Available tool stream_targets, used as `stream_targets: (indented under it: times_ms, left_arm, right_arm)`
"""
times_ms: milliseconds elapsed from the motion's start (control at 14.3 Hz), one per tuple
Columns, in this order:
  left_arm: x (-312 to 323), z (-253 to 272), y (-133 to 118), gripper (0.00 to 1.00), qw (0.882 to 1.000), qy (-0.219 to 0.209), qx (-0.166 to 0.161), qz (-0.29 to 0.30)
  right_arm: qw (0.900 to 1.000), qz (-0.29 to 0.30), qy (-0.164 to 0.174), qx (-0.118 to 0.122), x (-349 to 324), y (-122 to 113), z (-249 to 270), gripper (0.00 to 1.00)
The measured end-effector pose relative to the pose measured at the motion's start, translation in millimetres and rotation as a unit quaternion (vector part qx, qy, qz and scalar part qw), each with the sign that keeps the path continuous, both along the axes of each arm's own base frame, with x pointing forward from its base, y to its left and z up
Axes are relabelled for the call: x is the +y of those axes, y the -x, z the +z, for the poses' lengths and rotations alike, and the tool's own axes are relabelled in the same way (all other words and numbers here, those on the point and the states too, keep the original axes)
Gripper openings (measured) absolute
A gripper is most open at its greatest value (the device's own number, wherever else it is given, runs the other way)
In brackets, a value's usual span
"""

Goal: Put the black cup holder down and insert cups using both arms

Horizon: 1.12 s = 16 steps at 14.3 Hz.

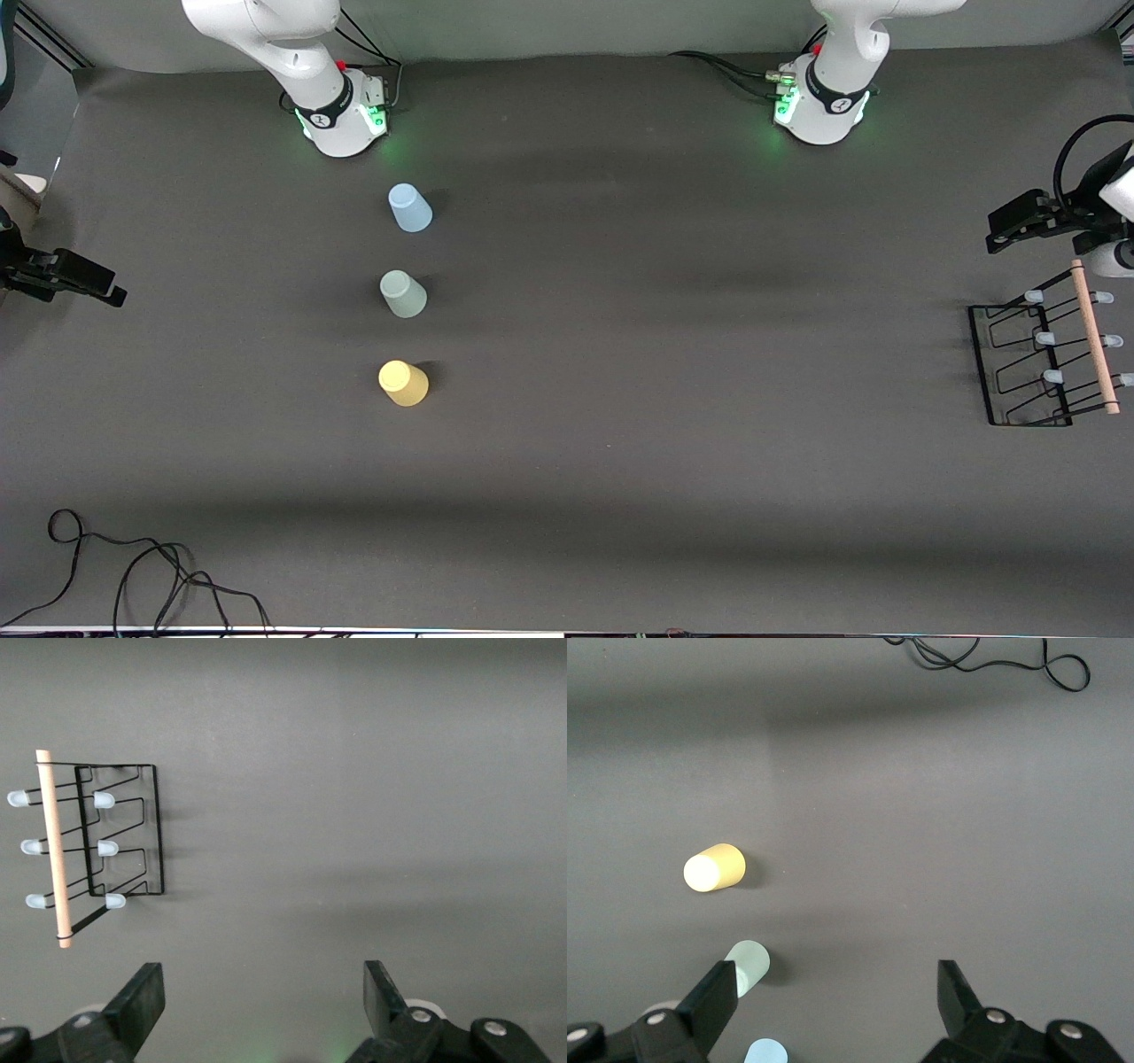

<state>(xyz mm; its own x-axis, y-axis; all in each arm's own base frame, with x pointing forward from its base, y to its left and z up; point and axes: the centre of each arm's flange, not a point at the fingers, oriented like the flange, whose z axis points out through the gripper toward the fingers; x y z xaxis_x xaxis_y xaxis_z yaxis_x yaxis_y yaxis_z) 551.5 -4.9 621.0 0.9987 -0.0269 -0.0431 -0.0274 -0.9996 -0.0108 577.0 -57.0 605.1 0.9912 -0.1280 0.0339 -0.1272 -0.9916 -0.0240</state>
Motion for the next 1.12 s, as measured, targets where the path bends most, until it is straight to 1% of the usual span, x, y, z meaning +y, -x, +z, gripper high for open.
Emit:
stream_targets:
  times_ms: [561, 701, 771, 912, 1052, 1122]
  left_arm:
    - [0, 0, 0, 1.0, 1.0, 0.002, 0.0, 0.009]
    - [14, 0, 0, 1.0, 1.0, 0.0, -0.001, 0.005]
    - [35, 1, 0, 1.0, 1.0, -0.001, -0.003, -0.003]
    - [102, -1, 5, 1.0, 1.0, -0.003, -0.005, -0.009]
    - [177, -8, 18, 1.0, 1.0, -0.011, 0.001, -0.004]
    - [206, -12, 24, 1.0, 1.0, -0.014, 0.0, -0.003]
  right_arm:
    - [1.0, -0.009, -0.003, 0.011, -1, 2, -3, 1.0]
    - [1.0, -0.011, -0.003, 0.013, -3, 2, -4, 1.0]
    - [1.0, -0.011, -0.003, 0.014, -3, 2, -4, 1.0]
    - [1.0, -0.011, -0.003, 0.016, -3, 2, -5, 1.0]
    - [1.0, -0.01, -0.003, 0.018, -2, 2, -6, 1.0]
    - [1.0, -0.01, -0.003, 0.018, -2, 2, -7, 1.0]
